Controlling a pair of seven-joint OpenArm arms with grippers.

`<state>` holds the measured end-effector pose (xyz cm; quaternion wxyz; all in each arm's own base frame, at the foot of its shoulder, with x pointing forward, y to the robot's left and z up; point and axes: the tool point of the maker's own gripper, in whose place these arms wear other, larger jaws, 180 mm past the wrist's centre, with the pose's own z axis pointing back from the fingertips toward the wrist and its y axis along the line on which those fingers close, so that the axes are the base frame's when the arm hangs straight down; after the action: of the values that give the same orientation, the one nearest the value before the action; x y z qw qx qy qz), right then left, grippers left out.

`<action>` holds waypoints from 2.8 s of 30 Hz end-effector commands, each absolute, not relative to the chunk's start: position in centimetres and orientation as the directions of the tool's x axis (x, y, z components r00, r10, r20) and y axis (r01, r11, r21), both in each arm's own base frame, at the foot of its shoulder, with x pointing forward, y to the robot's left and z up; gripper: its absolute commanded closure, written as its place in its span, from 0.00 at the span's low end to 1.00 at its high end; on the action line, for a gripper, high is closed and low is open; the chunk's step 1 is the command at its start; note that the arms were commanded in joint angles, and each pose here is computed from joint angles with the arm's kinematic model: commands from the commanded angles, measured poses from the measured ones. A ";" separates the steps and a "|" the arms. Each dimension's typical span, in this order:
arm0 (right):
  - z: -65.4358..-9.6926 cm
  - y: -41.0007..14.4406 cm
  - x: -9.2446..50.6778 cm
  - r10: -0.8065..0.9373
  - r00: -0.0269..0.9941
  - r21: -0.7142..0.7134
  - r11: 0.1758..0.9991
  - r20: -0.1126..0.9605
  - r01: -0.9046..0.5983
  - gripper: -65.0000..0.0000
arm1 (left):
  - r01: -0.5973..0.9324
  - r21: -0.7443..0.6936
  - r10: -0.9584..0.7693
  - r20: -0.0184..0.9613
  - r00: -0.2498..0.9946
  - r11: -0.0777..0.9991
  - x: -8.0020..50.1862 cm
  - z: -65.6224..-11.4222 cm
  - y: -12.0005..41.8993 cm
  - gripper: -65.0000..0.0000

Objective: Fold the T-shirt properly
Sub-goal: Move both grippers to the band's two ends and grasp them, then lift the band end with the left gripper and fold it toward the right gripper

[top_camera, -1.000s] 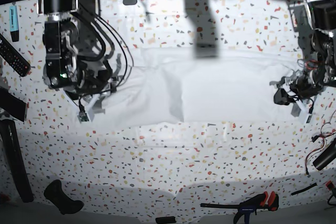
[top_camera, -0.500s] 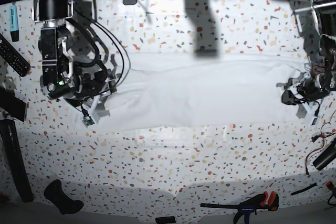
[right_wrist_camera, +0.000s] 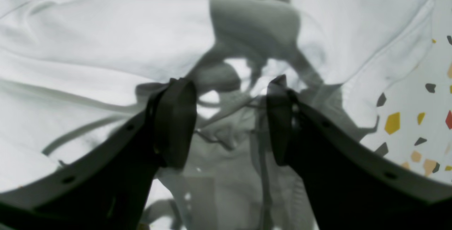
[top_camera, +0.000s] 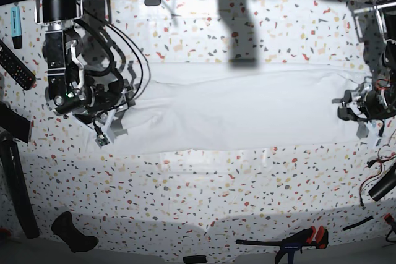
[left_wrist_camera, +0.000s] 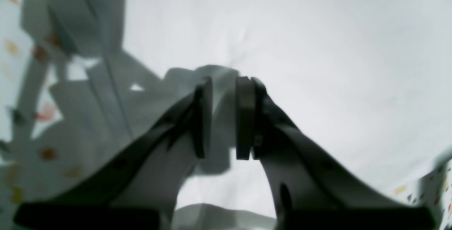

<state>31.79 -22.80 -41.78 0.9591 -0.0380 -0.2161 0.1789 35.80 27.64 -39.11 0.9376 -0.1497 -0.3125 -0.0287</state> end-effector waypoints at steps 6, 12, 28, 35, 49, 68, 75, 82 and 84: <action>-41.9 -25.9 30.7 0.375 0.876 -0.249 0.918 0.304 -0.307 0.49 | 0.214 -0.148 -0.036 0.738 0.674 0.966 38.9 -32.4 29.3 0.51; -41.8 -25.9 30.7 0.375 0.876 -0.250 0.918 0.302 -0.307 0.49 | 0.199 -0.062 -0.110 0.657 0.746 0.978 37.4 -33.9 31.1 0.40; -40.8 -25.4 31.9 0.389 0.847 -0.258 0.915 0.363 -0.310 0.49 | 0.033 -0.126 0.046 0.579 0.814 0.991 35.5 -39.3 35.6 0.40; -40.8 -25.3 31.9 0.388 0.846 -0.255 0.916 0.364 -0.310 0.49 | 0.004 -0.374 0.200 0.506 0.839 0.927 33.2 -39.9 35.3 0.40; -40.8 -25.3 31.9 0.388 0.846 -0.256 0.916 0.365 -0.310 0.49 | -0.026 -0.538 0.289 0.410 0.865 0.842 32.4 -42.8 30.1 0.40; -40.8 -25.3 31.9 0.388 0.847 -0.256 0.916 0.364 -0.310 0.49 | -0.016 -0.591 0.328 0.424 0.844 0.807 33.0 -40.3 30.9 1.00; -40.8 -25.3 31.9 0.388 0.846 -0.256 0.916 0.365 -0.310 0.49 | 0.067 -0.568 0.254 0.466 0.847 0.820 34.2 -37.0 30.1 1.00; -40.8 -25.3 31.9 0.388 0.846 -0.256 0.916 0.365 -0.310 0.49 | 0.234 -0.600 0.187 0.555 0.811 0.765 36.3 -34.7 23.5 1.00; -40.8 -25.3 31.9 0.388 0.846 -0.256 0.916 0.365 -0.310 0.49 | 0.253 -0.635 0.191 0.545 0.816 0.730 36.6 -34.8 20.6 1.00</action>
<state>32.40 -23.23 -40.97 0.9527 -0.0547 -0.2332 0.1869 35.35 20.02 -36.72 0.8888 -0.3664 -0.2751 -0.0114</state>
